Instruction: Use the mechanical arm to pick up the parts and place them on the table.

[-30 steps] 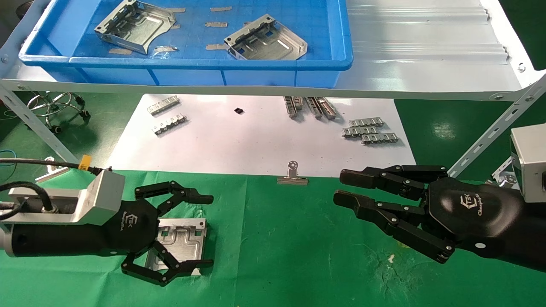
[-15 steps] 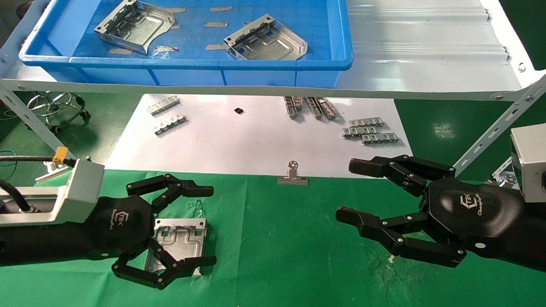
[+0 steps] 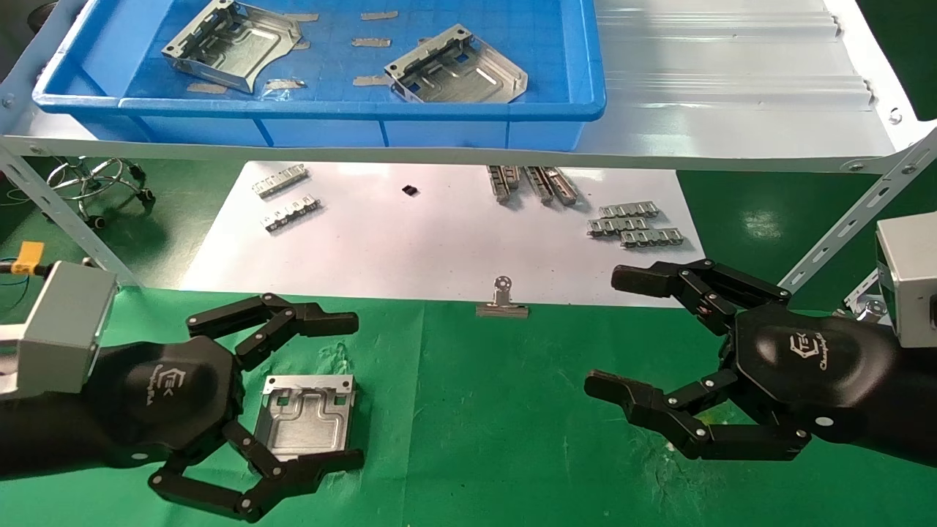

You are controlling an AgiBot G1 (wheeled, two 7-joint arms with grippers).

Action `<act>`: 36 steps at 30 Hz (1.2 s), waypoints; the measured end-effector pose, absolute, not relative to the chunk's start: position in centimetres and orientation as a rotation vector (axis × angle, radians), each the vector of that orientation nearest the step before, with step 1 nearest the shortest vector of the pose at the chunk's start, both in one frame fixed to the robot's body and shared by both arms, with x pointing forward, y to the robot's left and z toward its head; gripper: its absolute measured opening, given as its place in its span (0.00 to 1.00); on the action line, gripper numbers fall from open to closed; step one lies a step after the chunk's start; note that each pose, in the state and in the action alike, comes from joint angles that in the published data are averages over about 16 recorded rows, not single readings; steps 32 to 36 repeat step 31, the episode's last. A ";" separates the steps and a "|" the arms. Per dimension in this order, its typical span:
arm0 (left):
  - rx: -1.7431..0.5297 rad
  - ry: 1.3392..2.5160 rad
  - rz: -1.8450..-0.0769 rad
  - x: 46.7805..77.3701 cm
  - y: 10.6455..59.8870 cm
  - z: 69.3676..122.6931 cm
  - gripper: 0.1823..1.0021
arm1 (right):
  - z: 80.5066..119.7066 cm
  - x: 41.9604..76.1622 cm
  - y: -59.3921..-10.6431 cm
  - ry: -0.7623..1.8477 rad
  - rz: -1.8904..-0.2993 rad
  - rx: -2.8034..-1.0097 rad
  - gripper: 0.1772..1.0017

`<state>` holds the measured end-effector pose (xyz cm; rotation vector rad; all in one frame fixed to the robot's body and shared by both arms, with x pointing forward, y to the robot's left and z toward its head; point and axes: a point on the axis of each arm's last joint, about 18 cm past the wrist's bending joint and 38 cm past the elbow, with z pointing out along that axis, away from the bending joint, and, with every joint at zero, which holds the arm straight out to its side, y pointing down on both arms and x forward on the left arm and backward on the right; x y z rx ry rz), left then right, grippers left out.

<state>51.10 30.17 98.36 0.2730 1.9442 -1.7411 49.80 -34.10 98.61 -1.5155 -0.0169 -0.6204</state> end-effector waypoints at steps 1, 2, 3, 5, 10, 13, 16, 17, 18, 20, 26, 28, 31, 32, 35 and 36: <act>0.273 1.942 -1.747 50.8 30.2 98.4 1.00 | 98.6 49.8 -34.1 -0.017 -0.620 -1.515 0.91; 0.273 1.939 -1.752 50.5 30.1 98.5 1.00 | 98.6 49.8 -34.1 -0.017 -0.620 -1.515 0.92; 0.274 1.937 -1.758 50.2 30.1 98.6 1.00 | 98.6 49.8 -34.1 -0.017 -0.620 -1.515 0.93; 0.274 1.934 -1.768 49.7 30.1 98.7 1.00 | 98.6 49.8 -34.1 -0.017 -0.620 -1.515 0.96; 0.278 1.927 -1.787 48.4 30.0 99.0 1.00 | 98.6 49.8 -34.1 -0.017 -0.620 -1.515 0.99; 0.281 1.924 -1.794 47.7 30.0 99.2 1.00 | 98.6 49.8 -34.1 -0.017 -0.620 -1.515 0.99; 0.283 1.922 -1.799 47.3 30.0 99.3 1.00 | 98.6 49.8 -34.1 -0.017 -0.621 -1.515 1.00; 0.283 1.922 -1.800 47.2 30.0 99.3 1.00 | 98.6 49.8 -34.1 -0.017 -0.621 -1.515 1.00; 0.284 1.922 -1.801 47.2 30.0 99.3 1.00 | 98.6 49.8 -34.1 -0.016 -0.621 -1.515 1.00; 0.284 1.921 -1.801 47.1 30.0 99.3 1.00 | 98.6 49.8 -34.1 -0.016 -0.621 -1.515 1.00; 0.283 1.920 -1.802 47.1 30.0 99.3 1.00 | 98.6 49.8 -34.1 -0.016 -0.621 -1.515 1.00; 0.283 1.920 -1.802 47.2 30.0 99.3 1.00 | 98.6 49.8 -34.1 -0.016 -0.621 -1.515 1.00; 0.282 1.920 -1.802 47.2 30.0 99.3 1.00 | 98.6 49.8 -34.1 -0.016 -0.621 -1.515 1.00; 0.282 1.920 -1.802 47.2 30.0 99.3 1.00 | 98.6 49.8 -34.1 -0.016 -0.621 -1.515 1.00; 0.282 1.920 -1.802 47.2 30.0 99.3 1.00 | 98.6 49.8 -34.1 -0.016 -0.621 -1.515 1.00; 0.282 1.920 -1.802 47.2 30.0 99.3 1.00 | 98.6 49.8 -34.1 -0.016 -0.621 -1.515 1.00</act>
